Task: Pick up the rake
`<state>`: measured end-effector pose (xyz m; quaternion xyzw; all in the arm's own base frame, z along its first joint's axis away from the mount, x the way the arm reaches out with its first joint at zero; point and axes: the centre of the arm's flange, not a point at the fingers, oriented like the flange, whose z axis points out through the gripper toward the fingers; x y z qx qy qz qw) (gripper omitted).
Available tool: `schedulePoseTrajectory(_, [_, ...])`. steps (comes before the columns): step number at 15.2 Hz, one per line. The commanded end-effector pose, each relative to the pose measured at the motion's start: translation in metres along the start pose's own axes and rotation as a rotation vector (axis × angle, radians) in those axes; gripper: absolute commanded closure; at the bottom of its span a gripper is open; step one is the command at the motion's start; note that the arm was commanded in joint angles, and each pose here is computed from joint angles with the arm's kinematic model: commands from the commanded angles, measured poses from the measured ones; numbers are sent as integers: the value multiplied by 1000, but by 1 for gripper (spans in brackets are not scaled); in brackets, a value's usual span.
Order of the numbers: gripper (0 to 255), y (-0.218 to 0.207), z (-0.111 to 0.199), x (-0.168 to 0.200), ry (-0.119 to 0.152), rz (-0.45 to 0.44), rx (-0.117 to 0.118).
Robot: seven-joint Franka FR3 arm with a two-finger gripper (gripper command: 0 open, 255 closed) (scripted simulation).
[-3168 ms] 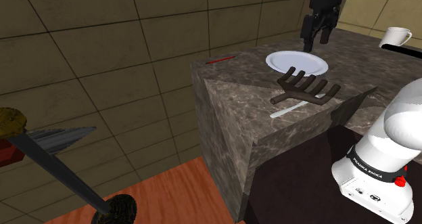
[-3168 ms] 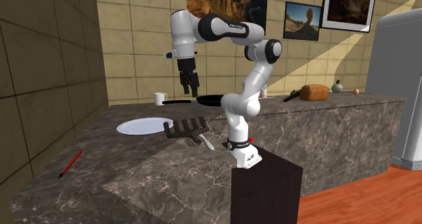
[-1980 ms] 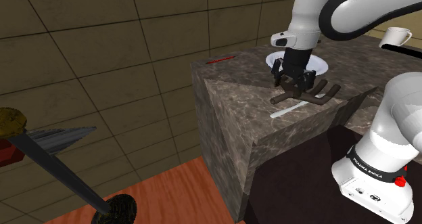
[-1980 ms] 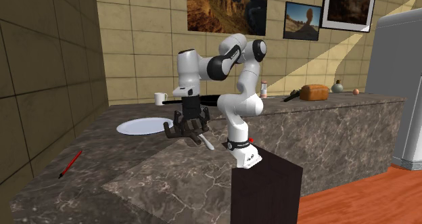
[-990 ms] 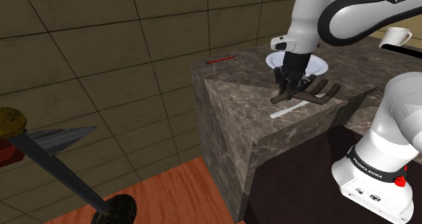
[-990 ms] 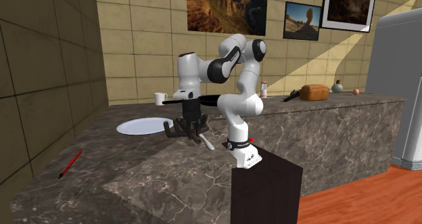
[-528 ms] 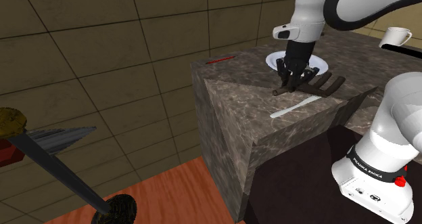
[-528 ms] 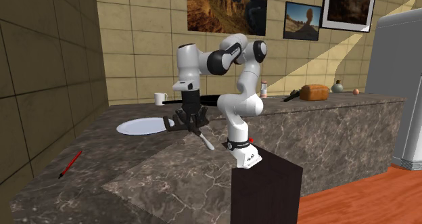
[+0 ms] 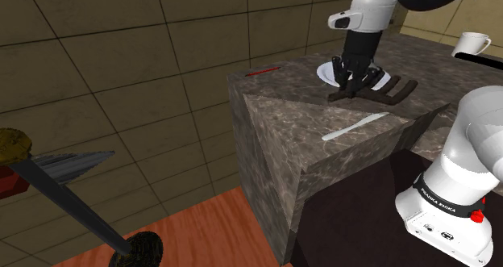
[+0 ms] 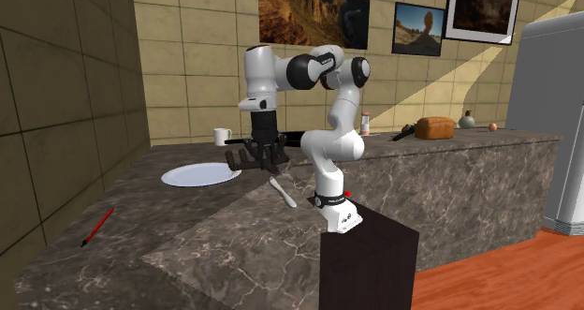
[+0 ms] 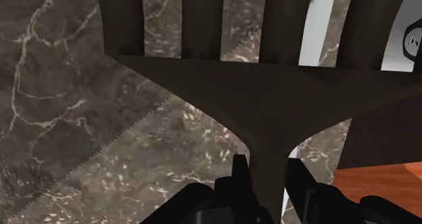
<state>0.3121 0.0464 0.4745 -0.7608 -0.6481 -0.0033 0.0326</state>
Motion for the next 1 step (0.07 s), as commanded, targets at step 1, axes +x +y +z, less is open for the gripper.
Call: schedulePoseTrajectory(1, [255,0,-3,0,0,0,0])
